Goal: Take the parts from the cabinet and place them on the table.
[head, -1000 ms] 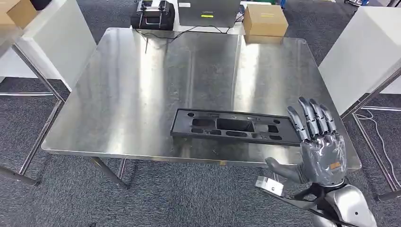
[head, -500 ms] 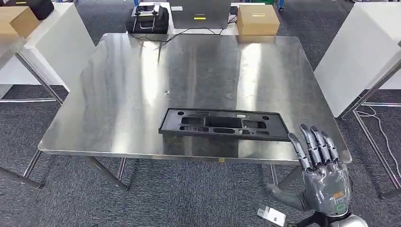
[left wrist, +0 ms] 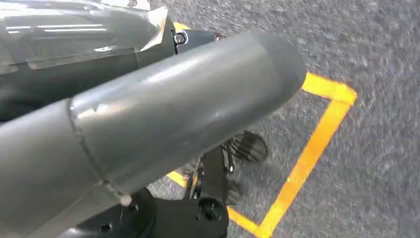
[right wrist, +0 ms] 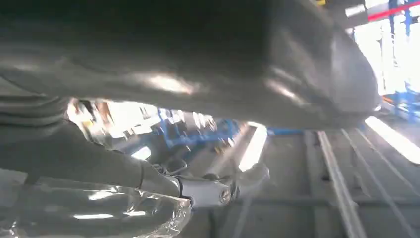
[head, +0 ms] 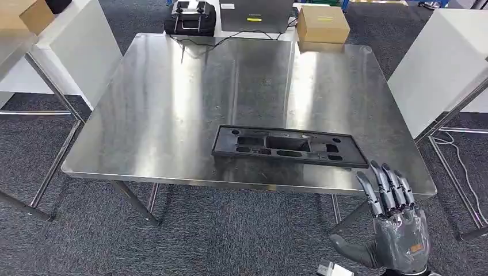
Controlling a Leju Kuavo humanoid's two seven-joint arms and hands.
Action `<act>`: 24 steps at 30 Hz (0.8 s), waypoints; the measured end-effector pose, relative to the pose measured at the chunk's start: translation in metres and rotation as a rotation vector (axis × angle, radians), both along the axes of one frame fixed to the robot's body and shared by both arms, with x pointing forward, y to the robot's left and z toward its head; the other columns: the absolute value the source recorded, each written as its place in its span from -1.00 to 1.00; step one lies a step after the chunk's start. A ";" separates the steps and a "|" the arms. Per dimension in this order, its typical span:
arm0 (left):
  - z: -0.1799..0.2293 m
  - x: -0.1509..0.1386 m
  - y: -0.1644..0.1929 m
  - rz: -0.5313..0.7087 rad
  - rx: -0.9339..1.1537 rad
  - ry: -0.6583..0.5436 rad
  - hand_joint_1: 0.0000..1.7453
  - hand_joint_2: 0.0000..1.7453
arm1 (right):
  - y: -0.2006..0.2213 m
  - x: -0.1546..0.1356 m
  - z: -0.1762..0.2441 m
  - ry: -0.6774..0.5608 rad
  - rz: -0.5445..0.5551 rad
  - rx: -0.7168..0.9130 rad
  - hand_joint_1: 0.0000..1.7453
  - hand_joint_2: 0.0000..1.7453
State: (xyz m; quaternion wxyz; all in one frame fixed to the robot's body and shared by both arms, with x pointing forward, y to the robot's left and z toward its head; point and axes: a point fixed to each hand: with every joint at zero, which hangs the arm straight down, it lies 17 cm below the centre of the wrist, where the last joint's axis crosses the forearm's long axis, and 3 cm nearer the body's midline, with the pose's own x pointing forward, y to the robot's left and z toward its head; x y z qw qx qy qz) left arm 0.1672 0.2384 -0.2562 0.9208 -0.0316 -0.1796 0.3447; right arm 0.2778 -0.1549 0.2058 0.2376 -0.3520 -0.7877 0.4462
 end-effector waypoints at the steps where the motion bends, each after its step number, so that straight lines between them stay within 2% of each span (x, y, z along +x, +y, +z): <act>1: 0.000 0.000 0.001 0.003 0.000 -0.001 -1.00 -1.00 | -0.004 0.000 -0.006 0.037 -0.015 0.026 -1.00 -1.00; 6: 0.001 -0.002 0.003 0.012 -0.029 -0.036 -1.00 -1.00 | -0.037 0.016 -0.065 0.271 -0.166 0.117 -1.00 -1.00; 10: 0.001 -0.003 0.010 0.034 -0.020 -0.045 -1.00 -1.00 | -0.081 0.030 -0.159 0.483 -0.346 0.115 -1.00 -1.00; 13: 0.000 -0.009 0.016 0.047 -0.010 -0.040 -1.00 -1.00 | -0.118 0.044 -0.216 0.548 -0.477 0.135 -1.00 -1.00; 15: 0.000 -0.009 0.018 0.054 -0.003 -0.041 -1.00 -1.00 | -0.153 0.041 -0.268 0.642 -0.603 0.144 -1.00 -1.00; 17: -0.001 -0.010 0.021 0.050 0.006 -0.035 -1.00 -1.00 | -0.184 0.023 -0.324 0.812 -0.731 0.158 -1.00 -1.00; 19: -0.001 -0.009 0.022 0.041 0.011 -0.035 -1.00 -1.00 | -0.201 -0.020 -0.382 1.050 -0.851 0.191 -1.00 -1.00; 22: 0.000 -0.003 0.024 0.025 0.017 -0.043 -1.00 -1.00 | -0.196 -0.084 -0.437 1.356 -0.967 0.223 -1.00 -1.00; 24: 0.001 0.001 0.025 0.021 0.019 -0.047 -1.00 -1.00 | -0.184 -0.119 -0.457 1.509 -1.014 0.238 -1.00 -1.00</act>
